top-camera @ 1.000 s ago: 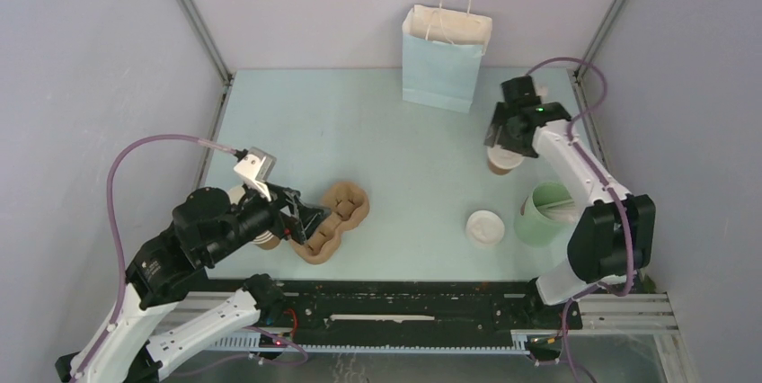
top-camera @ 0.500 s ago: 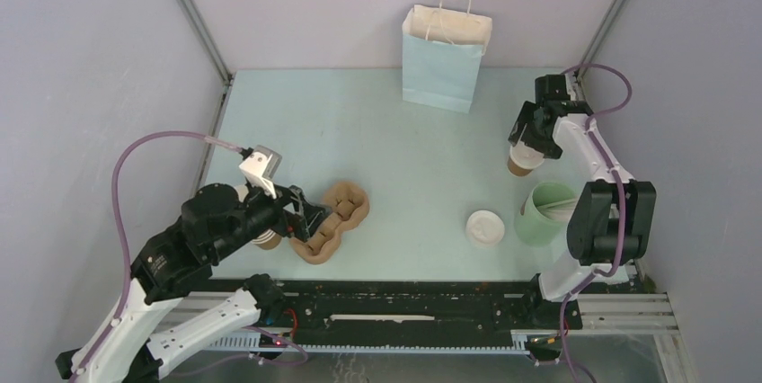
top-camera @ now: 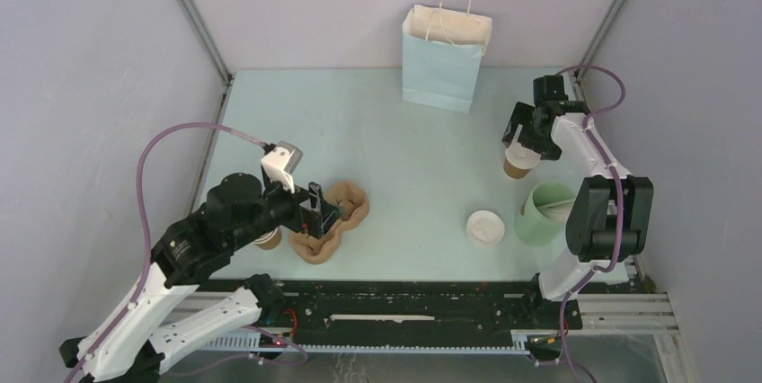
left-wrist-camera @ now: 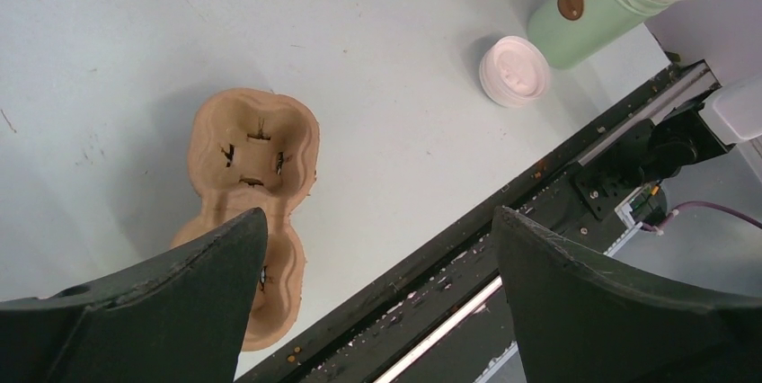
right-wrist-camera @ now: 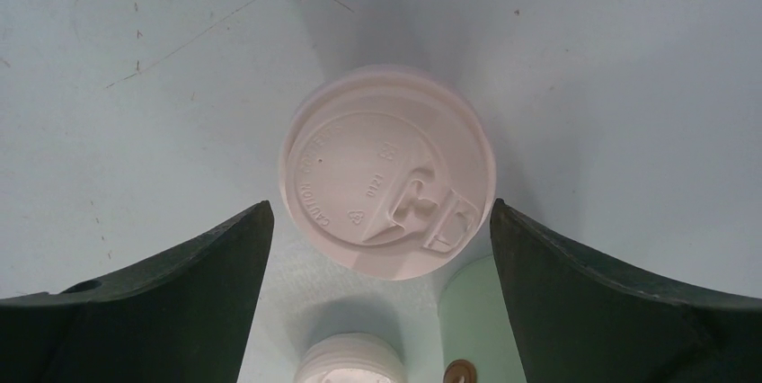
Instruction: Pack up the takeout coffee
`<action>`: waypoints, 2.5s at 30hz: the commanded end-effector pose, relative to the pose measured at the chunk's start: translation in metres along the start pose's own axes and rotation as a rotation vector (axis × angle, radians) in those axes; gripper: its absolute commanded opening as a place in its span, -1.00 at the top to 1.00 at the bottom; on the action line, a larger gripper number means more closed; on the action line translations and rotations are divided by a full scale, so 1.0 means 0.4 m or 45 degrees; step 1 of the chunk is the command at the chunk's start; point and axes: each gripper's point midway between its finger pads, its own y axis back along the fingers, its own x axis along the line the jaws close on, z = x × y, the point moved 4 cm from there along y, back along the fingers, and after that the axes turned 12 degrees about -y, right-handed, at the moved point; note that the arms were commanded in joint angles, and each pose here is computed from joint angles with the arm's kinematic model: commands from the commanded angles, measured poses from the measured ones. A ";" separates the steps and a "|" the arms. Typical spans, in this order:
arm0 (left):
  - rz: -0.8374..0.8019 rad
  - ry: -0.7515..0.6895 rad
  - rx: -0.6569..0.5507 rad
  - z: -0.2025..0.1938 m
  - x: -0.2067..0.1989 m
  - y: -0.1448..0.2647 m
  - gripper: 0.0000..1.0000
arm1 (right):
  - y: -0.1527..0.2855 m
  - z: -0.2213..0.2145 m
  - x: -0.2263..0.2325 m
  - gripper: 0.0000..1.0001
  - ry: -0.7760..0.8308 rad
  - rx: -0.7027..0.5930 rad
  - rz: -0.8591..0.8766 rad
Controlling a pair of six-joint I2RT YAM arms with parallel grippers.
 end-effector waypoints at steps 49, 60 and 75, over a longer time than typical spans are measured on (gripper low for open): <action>0.219 0.094 0.560 -0.143 -0.019 -0.381 -0.35 | 0.296 -0.269 0.207 -0.93 0.310 0.051 0.886; 0.109 0.189 0.672 -0.225 0.053 -0.408 -0.36 | 0.297 -0.279 0.208 -0.92 0.340 0.066 0.900; 0.139 0.159 0.737 -0.276 0.086 -0.441 0.05 | 0.284 -0.296 0.211 -0.91 0.357 0.094 0.900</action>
